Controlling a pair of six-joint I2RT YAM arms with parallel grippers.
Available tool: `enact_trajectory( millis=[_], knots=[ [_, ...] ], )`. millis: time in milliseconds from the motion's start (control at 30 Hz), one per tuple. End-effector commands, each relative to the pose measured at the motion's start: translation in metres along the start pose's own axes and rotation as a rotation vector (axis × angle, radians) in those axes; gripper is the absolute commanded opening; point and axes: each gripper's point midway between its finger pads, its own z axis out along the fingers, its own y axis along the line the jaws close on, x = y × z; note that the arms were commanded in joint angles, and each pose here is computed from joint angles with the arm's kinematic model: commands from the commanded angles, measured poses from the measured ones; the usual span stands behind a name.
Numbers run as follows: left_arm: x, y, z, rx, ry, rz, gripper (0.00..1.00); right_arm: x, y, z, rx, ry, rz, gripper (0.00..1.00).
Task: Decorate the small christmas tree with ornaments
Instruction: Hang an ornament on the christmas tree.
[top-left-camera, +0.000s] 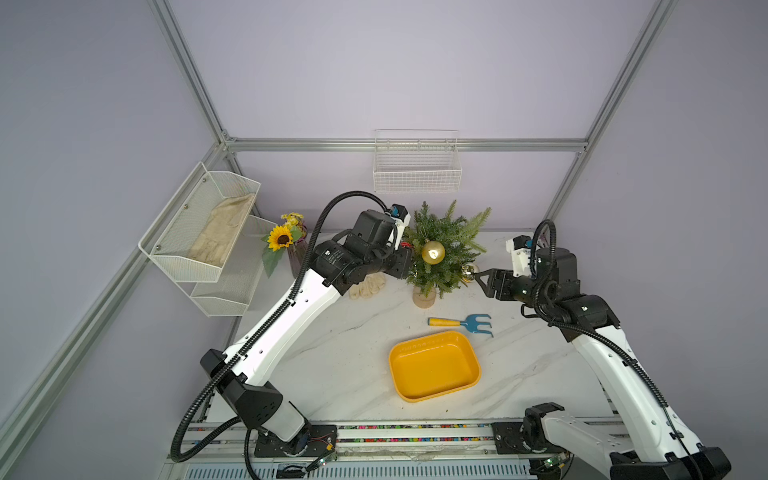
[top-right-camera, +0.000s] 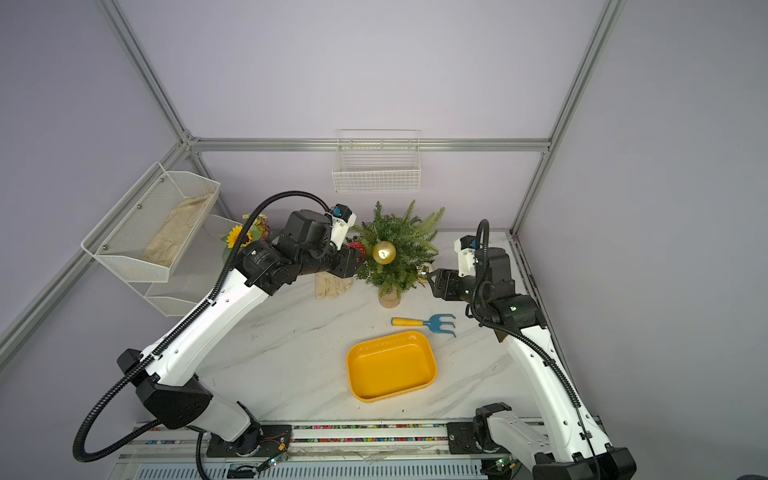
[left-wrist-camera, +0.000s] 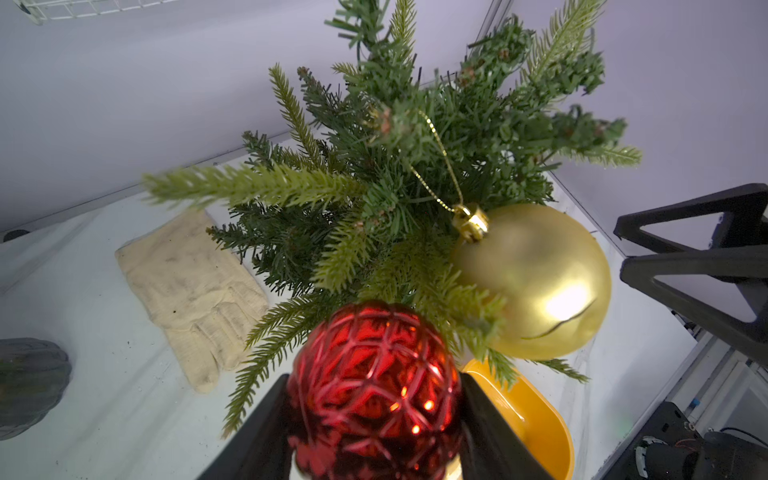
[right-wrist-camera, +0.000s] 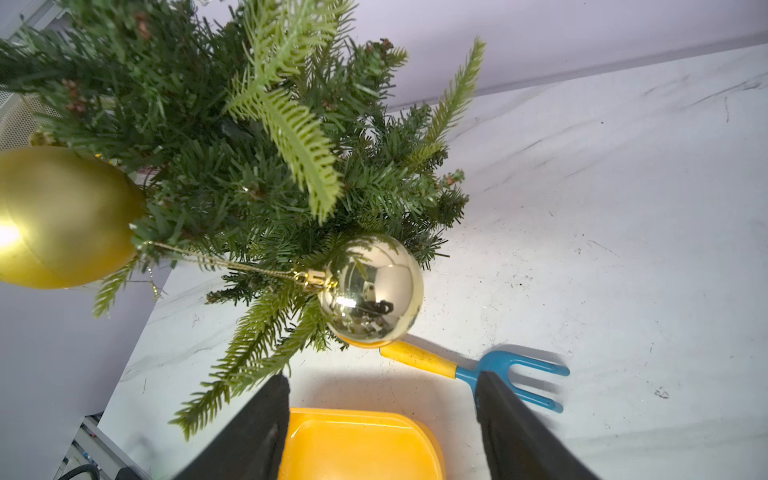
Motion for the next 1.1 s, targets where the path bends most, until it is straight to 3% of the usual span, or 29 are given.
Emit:
enact_trajectory(
  millis=[0, 1067],
  knots=[
    [-0.047, 0.005, -0.033, -0.027, -0.167, 0.008, 0.54, -0.003, -0.001, -0.004, 0.002, -0.026, -0.017, 0.73],
    [-0.014, 0.039, -0.011, -0.122, -0.103, 0.014, 0.52, 0.0, -0.003, 0.0, 0.002, -0.014, -0.018, 0.73]
  ],
)
